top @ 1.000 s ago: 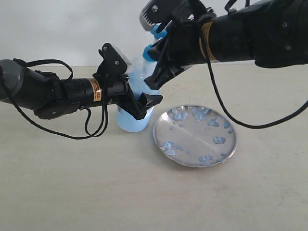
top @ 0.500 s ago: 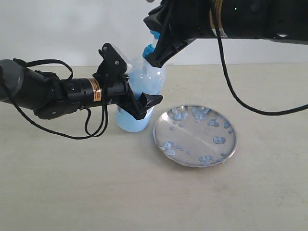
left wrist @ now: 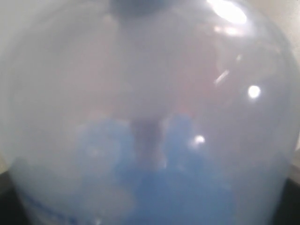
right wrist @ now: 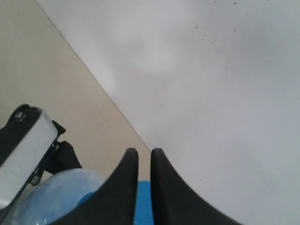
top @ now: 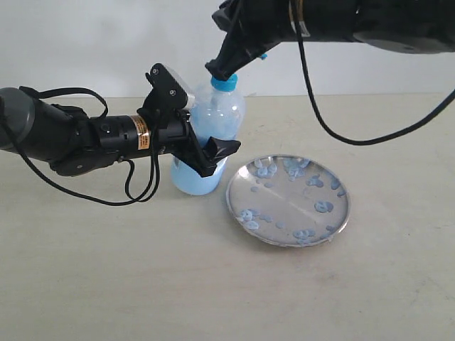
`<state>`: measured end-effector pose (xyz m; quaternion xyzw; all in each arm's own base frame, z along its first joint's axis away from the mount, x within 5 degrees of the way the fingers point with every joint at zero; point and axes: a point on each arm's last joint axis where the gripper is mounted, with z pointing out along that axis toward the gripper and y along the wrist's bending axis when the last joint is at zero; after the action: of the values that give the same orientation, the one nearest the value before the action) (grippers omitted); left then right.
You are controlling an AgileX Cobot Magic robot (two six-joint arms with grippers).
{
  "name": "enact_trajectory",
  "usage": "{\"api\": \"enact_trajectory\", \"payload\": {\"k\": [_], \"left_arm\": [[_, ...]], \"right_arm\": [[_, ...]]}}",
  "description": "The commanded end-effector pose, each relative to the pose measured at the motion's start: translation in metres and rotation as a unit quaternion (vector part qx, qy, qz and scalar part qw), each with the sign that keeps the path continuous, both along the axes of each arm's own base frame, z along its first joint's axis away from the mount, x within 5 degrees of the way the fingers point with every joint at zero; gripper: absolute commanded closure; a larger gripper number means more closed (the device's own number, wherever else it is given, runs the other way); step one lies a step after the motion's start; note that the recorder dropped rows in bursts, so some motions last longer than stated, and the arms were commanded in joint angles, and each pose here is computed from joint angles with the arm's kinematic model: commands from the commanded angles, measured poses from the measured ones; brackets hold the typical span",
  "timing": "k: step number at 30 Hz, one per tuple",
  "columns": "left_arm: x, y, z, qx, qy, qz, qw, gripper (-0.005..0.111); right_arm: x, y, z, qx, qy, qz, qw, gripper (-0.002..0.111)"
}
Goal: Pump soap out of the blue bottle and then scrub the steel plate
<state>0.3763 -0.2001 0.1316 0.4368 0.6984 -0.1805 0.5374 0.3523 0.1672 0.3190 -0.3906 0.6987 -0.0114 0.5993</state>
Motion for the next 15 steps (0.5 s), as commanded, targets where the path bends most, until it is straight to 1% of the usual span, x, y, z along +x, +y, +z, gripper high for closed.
{"api": "enact_trajectory", "payload": {"k": [1, 3, 5, 8, 11, 13, 15], "left_arm": [[-0.002, 0.007, -0.018, 0.047, 0.027, 0.010, 0.998, 0.102], [-0.002, 0.007, -0.018, 0.047, 0.027, 0.010, 0.998, 0.102], [-0.002, 0.007, -0.018, 0.047, 0.027, 0.010, 0.998, 0.102], [-0.002, 0.007, -0.018, 0.047, 0.027, 0.010, 0.998, 0.102], [-0.002, 0.007, -0.018, 0.047, 0.027, 0.010, 0.998, 0.102], [-0.002, 0.008, -0.018, 0.049, 0.028, 0.011, 0.998, 0.102], [-0.002, 0.008, -0.018, 0.049, 0.028, 0.011, 0.998, 0.102]], "right_arm": [[0.010, -0.001, -0.010, -0.017, 0.015, -0.024, 0.999, 0.109], [0.014, -0.004, -0.013, -0.029, 0.024, -0.045, 0.998, 0.109], [0.015, -0.004, -0.015, -0.038, 0.022, -0.044, 0.998, 0.109], [0.013, 0.002, -0.009, -0.019, 0.008, -0.013, 1.000, 0.109], [0.008, 0.003, 0.003, -0.005, -0.010, 0.001, 1.000, 0.109], [0.006, -0.004, 0.018, -0.003, -0.019, -0.028, 0.999, 0.109], [0.008, -0.011, 0.018, -0.020, -0.006, -0.068, 0.997, 0.109]]}}
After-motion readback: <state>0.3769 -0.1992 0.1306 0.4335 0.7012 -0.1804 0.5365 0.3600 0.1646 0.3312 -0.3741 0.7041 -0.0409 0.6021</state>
